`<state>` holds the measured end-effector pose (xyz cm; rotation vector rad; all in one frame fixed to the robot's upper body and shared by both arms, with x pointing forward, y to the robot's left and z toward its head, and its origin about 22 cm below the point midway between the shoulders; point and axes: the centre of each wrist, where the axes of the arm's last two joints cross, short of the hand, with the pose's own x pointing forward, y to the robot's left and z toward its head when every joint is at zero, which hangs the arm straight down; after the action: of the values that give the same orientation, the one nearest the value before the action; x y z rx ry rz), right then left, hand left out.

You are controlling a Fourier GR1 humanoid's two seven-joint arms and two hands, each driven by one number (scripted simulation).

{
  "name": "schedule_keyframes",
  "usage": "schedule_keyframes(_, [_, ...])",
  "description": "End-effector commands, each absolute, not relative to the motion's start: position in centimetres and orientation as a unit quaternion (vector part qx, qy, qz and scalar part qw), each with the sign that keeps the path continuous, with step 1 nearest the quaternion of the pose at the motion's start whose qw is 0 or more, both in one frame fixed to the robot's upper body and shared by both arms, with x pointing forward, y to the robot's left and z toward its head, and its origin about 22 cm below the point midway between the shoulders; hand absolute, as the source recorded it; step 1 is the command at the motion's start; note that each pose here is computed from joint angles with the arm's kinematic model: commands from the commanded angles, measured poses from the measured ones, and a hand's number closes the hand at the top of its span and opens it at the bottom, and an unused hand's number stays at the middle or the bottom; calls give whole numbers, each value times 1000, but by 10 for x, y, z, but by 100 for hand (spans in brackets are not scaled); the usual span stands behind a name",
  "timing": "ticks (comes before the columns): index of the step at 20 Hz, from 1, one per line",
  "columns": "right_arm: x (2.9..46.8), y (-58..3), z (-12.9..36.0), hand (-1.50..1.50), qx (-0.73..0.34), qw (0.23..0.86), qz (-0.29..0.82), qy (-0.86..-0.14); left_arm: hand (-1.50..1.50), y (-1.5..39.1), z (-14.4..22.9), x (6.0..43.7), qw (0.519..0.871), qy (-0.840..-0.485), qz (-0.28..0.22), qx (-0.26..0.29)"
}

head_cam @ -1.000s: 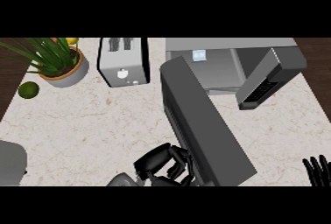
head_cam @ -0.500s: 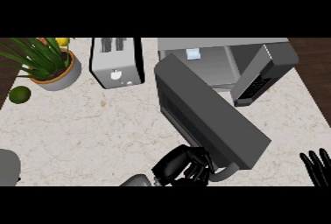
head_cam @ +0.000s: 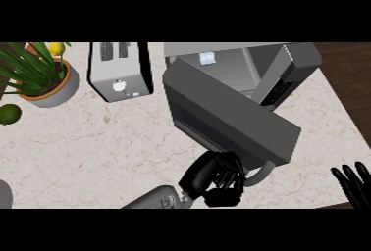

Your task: Pick up the milk, place it into the microwave and close the microwave

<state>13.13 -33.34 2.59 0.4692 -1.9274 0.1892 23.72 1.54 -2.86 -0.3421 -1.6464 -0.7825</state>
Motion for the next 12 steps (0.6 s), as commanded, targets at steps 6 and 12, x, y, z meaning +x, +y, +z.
schedule_keyframes(6, [138, -323, 52, -150, 212, 534, 92, -813, 150, -10, 14, 268, 582, -758, -264, -129])
schedule_keyframes(12, [137, -323, 67, -150, 218, 537, 95, -810, 150, -9, 27, 297, 582, -774, -228, -98])
